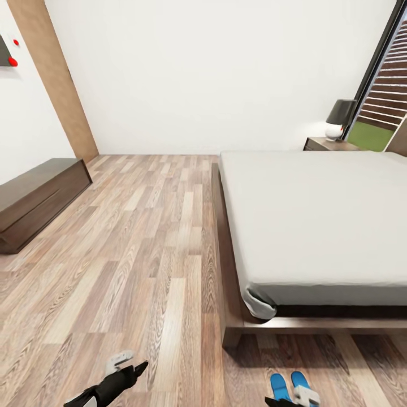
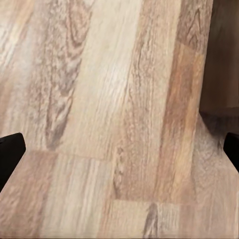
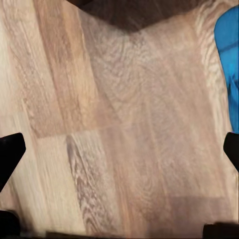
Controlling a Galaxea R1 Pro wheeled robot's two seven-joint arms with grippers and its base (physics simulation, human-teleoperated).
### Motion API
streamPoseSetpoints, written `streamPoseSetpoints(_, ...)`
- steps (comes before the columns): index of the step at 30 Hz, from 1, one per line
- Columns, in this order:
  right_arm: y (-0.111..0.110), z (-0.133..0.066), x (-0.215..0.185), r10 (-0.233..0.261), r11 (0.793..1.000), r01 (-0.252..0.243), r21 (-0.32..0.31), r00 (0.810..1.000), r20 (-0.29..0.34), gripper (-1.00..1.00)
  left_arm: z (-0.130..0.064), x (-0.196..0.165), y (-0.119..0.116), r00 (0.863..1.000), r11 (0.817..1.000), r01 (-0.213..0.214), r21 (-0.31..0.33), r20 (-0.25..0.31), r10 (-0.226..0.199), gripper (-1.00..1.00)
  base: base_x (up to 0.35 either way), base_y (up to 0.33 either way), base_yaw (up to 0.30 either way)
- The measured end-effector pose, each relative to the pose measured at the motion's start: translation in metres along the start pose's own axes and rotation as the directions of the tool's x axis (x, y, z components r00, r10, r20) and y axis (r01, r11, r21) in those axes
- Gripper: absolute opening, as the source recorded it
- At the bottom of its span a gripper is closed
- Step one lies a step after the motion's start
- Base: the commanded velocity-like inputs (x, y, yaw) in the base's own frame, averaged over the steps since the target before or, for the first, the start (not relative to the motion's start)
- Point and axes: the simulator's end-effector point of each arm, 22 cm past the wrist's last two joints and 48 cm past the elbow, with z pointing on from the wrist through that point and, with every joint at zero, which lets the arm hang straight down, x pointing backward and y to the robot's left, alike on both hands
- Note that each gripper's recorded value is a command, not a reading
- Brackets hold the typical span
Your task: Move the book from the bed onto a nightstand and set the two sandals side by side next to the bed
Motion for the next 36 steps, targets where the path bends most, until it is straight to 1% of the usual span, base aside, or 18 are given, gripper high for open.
streamPoseSetpoints(1, -0.002, 0.0, 0.0, -0.001, 1.0, 0.001, 0.028, 1.0, 0.003, 1.0, 0.001, 0.004, -0.004, 1.0, 1.0, -0.01, -0.01, -0.01, 0.01, 1.0, 0.0, 0.0, 0.0)
streamPoseSetpoints(3, -0.004, -0.002, -0.002, 0.0, 0.998, -0.001, 0.062, 1.0, 0.01, 1.0, 0.001, 0.013, -0.007, 0.997, 0.997, -0.063, -0.04, -0.043, 0.061, 1.0, 0.0, 0.0, 0.0)
streamPoseSetpoints(6, -0.005, -0.007, -0.005, 0.001, 0.997, -0.002, 0.08, 1.0, 0.015, 1.0, -0.004, 0.026, -0.006, 0.992, 0.993, -0.1, -0.068, -0.084, 0.094, 1.0, 0.0, 0.0, 0.0)
streamPoseSetpoints(8, -0.005, -0.011, -0.008, 0.001, 0.996, -0.002, 0.086, 1.0, 0.017, 1.0, -0.007, 0.026, -0.007, 0.991, 0.991, -0.114, -0.074, -0.085, 0.107, 1.0, 0.0, 0.0, 0.0)
streamPoseSetpoints(11, -0.004, -0.017, -0.012, -0.001, 0.996, -0.001, 0.091, 1.0, 0.019, 1.0, -0.012, 0.022, -0.008, 0.99, 0.988, -0.129, -0.081, -0.07, 0.124, 1.0, 0.0, 0.0, 0.0)
streamPoseSetpoints(16, -0.001, -0.026, -0.017, -0.001, 0.996, -0.001, 0.094, 1.0, 0.019, 1.0, -0.021, 0.019, -0.01, 0.989, 0.987, -0.137, -0.088, -0.065, 0.131, 1.0, 0.0, 0.0, 0.0)
streamPoseSetpoints(36, 0.019, -0.06, -0.033, 0.003, 0.996, -0.004, 0.094, 1.0, 0.02, 1.0, -0.052, -0.005, -0.025, 0.989, 0.986, -0.138, -0.095, -0.064, 0.133, 1.0, 0.0, 0.0, 0.0)
